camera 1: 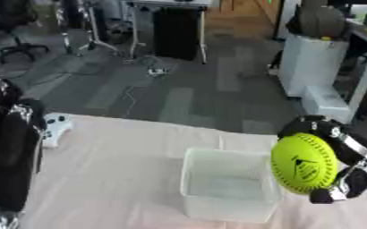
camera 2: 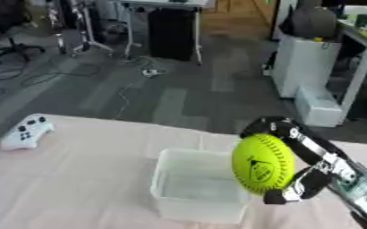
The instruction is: Pick up objects on the table and place them in the box.
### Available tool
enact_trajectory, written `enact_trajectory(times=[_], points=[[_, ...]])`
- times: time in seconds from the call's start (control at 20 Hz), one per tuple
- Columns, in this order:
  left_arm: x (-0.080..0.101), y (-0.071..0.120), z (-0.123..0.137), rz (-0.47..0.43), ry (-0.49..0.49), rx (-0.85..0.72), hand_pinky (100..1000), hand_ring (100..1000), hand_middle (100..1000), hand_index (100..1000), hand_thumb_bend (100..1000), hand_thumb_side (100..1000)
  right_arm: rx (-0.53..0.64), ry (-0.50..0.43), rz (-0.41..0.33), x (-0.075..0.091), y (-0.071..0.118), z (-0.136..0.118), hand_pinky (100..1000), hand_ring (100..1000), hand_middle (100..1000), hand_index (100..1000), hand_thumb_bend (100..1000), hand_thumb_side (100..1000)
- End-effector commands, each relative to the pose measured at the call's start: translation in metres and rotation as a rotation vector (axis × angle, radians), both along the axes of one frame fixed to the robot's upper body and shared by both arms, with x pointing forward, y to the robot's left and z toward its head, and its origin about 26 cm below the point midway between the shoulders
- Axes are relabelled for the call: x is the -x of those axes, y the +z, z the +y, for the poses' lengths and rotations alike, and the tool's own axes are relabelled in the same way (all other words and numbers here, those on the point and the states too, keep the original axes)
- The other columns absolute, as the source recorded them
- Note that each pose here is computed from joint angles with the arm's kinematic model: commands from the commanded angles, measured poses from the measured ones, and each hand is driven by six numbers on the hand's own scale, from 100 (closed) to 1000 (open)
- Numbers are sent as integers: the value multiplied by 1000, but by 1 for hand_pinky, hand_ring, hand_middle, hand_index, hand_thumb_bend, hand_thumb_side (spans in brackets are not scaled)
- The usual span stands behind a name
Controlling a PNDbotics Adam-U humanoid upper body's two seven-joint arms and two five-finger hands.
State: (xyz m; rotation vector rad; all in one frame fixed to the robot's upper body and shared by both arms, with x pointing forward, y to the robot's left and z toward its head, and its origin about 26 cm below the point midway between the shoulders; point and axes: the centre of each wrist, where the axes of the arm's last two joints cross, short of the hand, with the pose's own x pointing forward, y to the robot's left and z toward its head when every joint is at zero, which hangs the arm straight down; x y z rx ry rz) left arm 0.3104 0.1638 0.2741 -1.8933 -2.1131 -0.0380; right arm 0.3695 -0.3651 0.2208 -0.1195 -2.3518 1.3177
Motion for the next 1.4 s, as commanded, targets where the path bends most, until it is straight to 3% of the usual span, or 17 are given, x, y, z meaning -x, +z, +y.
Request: enact_trajectory(times=[0.05,1.0,1.4], points=[[5,10,-4,-20,-29,9,100,299,445,670,167,719,32,-25,-75,3,20,-12,100,100,100,100,503,228],[9,31,-22,-32,-114,31,100,305,449,668,182,713,84,0,-160,-3,17,-2,100,100,100,100,495,234],[12,40,-29,-43,-145,27,100,307,450,667,185,711,92,-29,-262,-2,31,-13,100,100,100,100,478,244]])
